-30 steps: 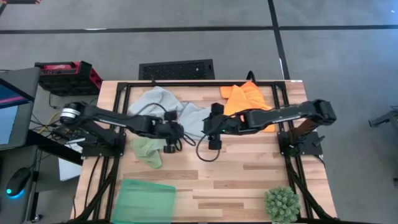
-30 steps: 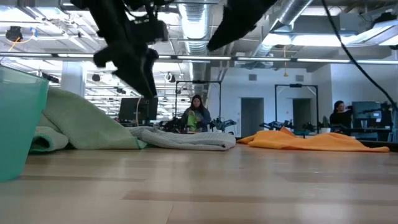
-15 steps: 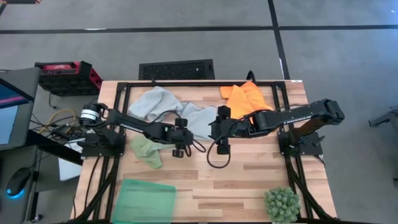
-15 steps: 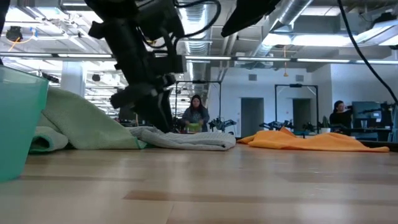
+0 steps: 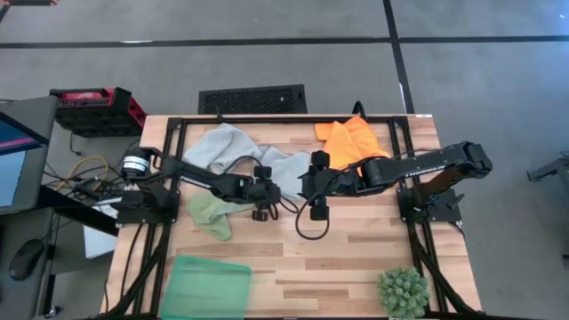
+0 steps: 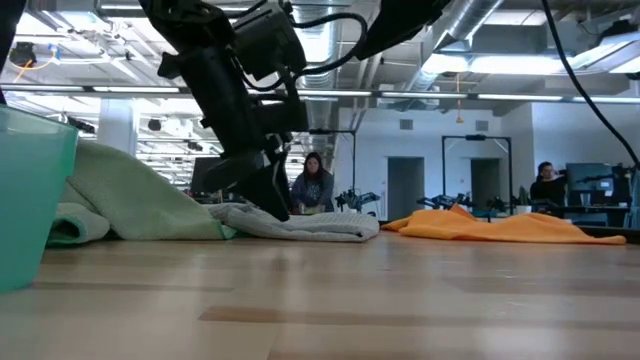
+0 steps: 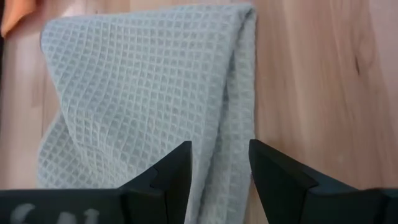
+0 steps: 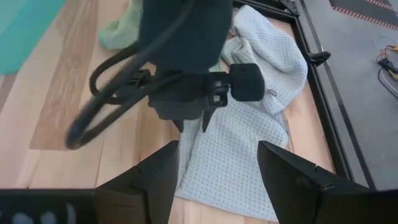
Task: Fold microfiber towels
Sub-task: Put the bottom gray microfiber cloth into the green bin
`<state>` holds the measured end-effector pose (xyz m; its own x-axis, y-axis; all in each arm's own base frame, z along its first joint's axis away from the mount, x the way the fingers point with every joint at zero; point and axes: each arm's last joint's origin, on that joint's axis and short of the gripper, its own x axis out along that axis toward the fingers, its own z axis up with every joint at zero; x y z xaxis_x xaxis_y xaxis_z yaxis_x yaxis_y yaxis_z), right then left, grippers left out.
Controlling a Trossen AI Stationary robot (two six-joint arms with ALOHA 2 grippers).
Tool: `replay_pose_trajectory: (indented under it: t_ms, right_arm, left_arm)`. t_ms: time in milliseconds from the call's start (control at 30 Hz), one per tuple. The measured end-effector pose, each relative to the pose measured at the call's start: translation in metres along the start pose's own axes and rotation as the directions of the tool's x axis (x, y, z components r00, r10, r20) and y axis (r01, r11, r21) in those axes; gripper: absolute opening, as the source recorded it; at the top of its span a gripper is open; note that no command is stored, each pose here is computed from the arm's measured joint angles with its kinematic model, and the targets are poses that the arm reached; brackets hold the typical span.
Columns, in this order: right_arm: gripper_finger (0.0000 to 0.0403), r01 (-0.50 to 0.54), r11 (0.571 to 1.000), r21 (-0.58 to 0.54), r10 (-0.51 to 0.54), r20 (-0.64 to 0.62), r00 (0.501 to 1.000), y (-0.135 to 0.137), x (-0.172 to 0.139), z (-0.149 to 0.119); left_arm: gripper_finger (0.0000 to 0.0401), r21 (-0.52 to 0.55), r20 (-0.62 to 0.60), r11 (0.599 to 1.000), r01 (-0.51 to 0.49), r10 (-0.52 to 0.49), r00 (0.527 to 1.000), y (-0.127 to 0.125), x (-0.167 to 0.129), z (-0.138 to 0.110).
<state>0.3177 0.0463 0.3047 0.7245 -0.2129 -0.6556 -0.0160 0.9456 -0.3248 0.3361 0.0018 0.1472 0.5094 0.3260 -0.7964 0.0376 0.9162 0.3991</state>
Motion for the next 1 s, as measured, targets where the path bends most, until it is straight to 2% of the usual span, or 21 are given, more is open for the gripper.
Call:
replay_pose_trajectory:
  t_ms: [400, 767, 1000]
  right_arm:
    - [0.0240, 0.000, 1.000, 0.001, 0.000, -0.001, 1.000, 0.000, 0.000, 0.000]
    - [0.0240, 0.000, 1.000, 0.009, 0.000, 0.000, 1.000, 0.000, 0.000, 0.000]
    - [0.0240, 0.000, 1.000, 0.008, 0.000, -0.006, 1.000, 0.000, 0.000, 0.000]
  left_arm:
    - [0.0153, -0.047, 0.036, 0.996, 0.076, -0.075, 0.997, 0.008, 0.003, 0.000]
    - [0.0153, -0.030, 0.004, 0.998, 0.053, -0.053, 0.999, 0.002, 0.021, -0.003]
    - [0.0153, -0.026, -0.032, 0.999, 0.027, -0.028, 0.999, 0.002, 0.021, -0.006]
